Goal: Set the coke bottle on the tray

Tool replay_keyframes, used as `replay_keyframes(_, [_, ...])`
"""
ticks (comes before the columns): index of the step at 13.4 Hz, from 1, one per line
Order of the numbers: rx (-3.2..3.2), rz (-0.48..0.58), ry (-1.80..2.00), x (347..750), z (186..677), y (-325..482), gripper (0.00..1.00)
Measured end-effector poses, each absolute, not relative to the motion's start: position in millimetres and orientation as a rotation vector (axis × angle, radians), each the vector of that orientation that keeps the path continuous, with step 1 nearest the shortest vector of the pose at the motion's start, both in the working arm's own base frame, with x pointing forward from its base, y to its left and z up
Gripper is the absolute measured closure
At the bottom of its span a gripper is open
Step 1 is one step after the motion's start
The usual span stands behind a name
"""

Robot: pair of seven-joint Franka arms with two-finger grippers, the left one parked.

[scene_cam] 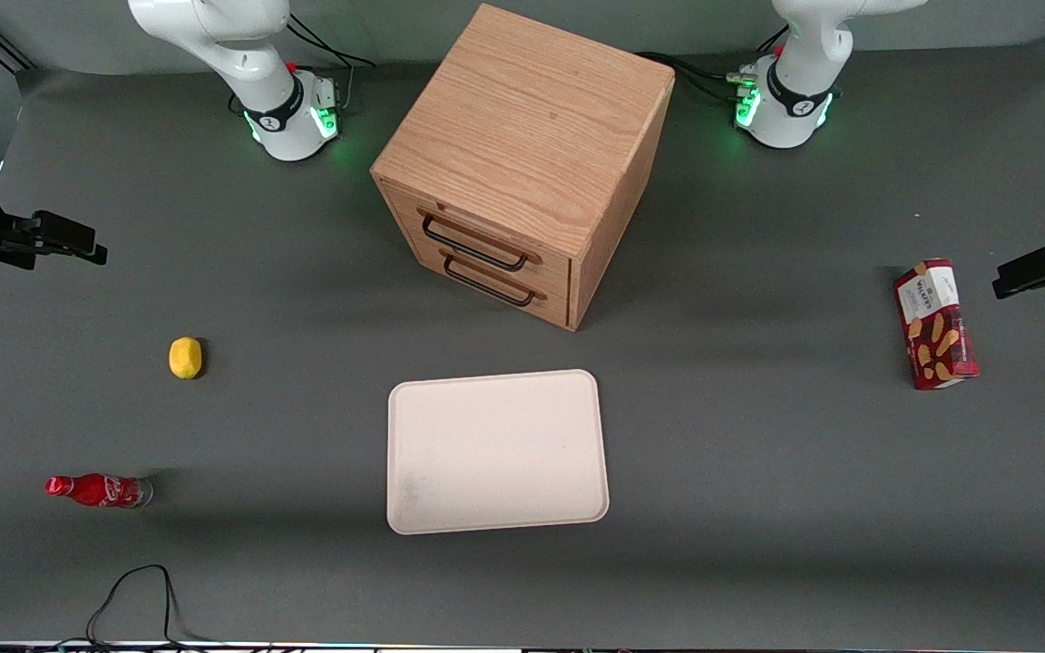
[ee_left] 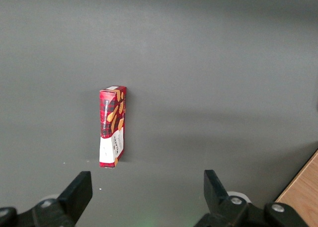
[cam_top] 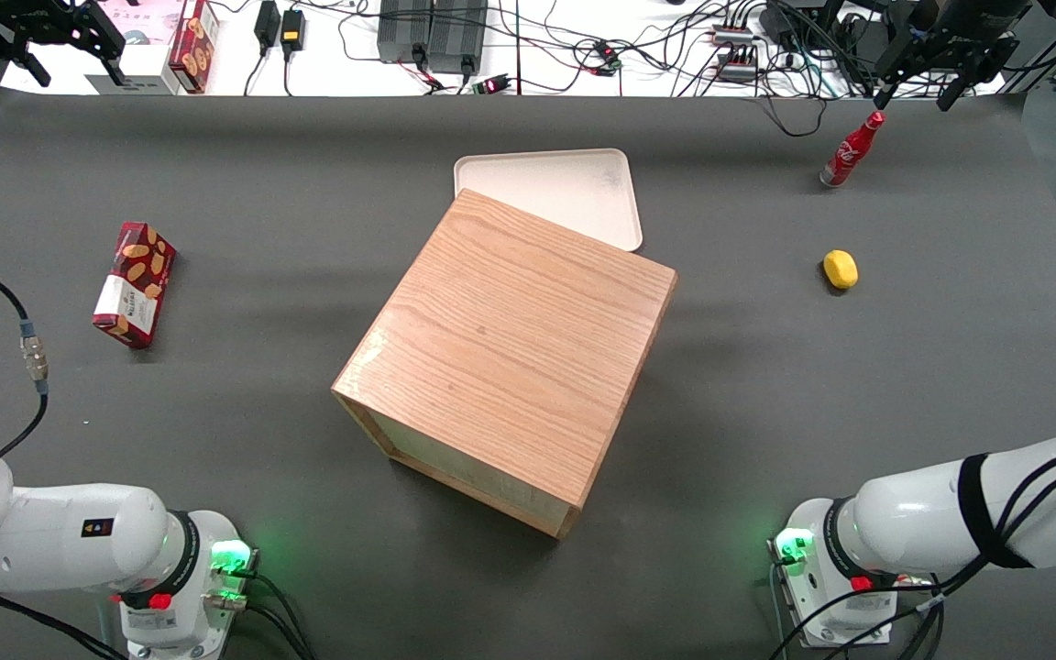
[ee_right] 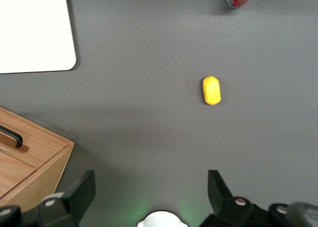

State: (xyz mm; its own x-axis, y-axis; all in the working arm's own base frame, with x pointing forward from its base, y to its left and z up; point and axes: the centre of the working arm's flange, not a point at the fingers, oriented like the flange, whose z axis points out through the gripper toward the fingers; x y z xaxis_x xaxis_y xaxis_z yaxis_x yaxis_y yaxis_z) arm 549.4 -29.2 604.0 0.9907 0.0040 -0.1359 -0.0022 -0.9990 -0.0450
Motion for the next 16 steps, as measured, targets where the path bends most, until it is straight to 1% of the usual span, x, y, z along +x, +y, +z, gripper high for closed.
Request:
replay_keyframes(4, [-3.089,0.203,0.014,549,606,-35,0.0])
replay_keyframes(9, [-3.093,0.165,0.012,550,618,-34,0.0])
replay_keyframes(16, [-3.105,0.169,0.004,550,618,-32,0.0])
